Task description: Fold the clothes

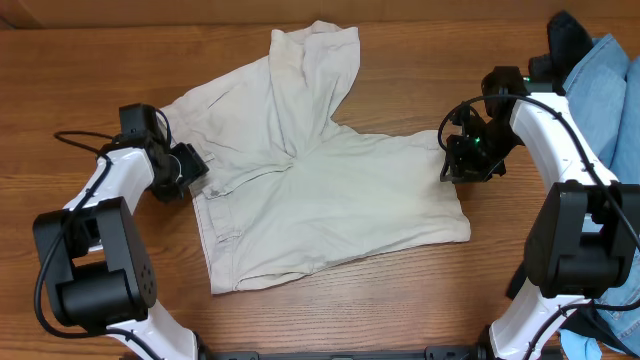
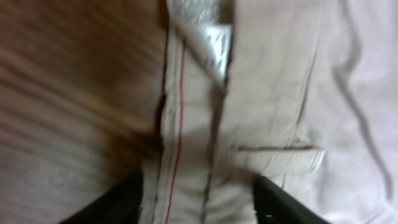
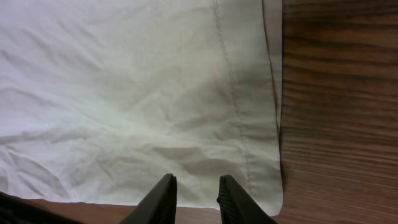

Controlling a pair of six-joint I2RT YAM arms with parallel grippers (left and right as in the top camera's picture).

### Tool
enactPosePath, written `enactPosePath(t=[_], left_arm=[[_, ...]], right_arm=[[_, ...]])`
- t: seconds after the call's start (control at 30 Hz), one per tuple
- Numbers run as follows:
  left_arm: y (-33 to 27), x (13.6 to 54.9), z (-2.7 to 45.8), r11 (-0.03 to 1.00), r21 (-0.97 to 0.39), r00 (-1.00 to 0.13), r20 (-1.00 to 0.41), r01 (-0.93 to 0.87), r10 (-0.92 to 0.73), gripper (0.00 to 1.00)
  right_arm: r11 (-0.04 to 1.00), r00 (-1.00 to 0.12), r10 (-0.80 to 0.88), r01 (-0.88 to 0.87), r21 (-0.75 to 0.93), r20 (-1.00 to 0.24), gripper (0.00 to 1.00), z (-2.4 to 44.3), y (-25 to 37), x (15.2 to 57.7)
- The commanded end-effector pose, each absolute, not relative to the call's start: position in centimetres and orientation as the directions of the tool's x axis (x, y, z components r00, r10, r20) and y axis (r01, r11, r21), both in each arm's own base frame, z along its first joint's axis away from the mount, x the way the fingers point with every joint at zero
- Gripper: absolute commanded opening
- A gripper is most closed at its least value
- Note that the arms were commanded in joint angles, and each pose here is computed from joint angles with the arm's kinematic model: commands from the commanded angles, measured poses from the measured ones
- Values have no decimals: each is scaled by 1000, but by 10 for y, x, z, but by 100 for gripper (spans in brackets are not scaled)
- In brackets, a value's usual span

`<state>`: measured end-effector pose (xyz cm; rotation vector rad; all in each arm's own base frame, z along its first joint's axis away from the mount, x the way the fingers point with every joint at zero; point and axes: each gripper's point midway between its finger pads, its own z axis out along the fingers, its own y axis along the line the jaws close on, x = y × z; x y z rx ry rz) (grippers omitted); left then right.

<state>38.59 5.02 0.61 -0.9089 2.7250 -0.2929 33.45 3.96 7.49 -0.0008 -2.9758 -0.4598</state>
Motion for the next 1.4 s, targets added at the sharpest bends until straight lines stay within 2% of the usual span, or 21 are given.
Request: enactPosePath(t=[0.0, 0.1, 0.2, 0.43, 0.7, 0.77, 0.8, 0.87, 0.9, 0.97, 1.1, 1.3, 1.37], left_arm=[[40, 383, -18, 787, -287, -797, -111, -547, -594, 46], [37, 385, -28, 783, -301, -800, -96, -544, -593, 28], [42, 389, -27, 783, -304, -794, -117, -543, -596, 4], [69, 428, 5, 798, -336, -772, -244, -501, -587, 4], [120, 481, 87, 803, -342, -691, -411, -488, -595, 5], [122, 485, 97, 806, -344, -687, -423, -482, -591, 20], [121, 485, 101, 806, -344, -689, -419, -481, -591, 31], [117, 482, 104, 804, -355, -704, -393, -477, -591, 68], [111, 478, 103, 803, -364, -721, -366, -471, -589, 82], [101, 465, 99, 801, -375, -756, -302, -466, -581, 98], [78, 423, 85, 783, -353, -810, -108, -511, -577, 100], [28, 385, 68, 855, -321, -907, 38, -408, -419, 99], [12, 374, 58, 876, -305, -926, 70, -373, -370, 98]], right_arm=[[954, -991, -23, 17, 299, 131, 27, 74, 38, 333], [954, -990, -23, 20, 299, 139, 27, 75, 38, 332], [954, -989, -23, 23, 300, 149, 27, 75, 39, 329], [954, -989, -23, 22, 300, 145, 26, 75, 39, 330], [947, -992, -21, 21, 321, 128, 26, 76, 43, 334], [941, -992, -20, 22, 337, 122, 26, 76, 46, 336], [940, -992, -21, 22, 342, 121, 26, 77, 47, 336], [938, -993, -21, 21, 345, 118, 26, 77, 47, 337], [939, -993, -22, 20, 345, 117, 26, 77, 48, 337], [939, -993, -23, 18, 344, 116, 26, 77, 48, 337], [940, -996, -37, -5, 342, 87, 25, 78, 52, 344], [937, -987, -138, -156, 313, -80, 27, 112, 87, 380], [943, -977, -161, -195, 271, -141, 37, 130, 100, 394]])
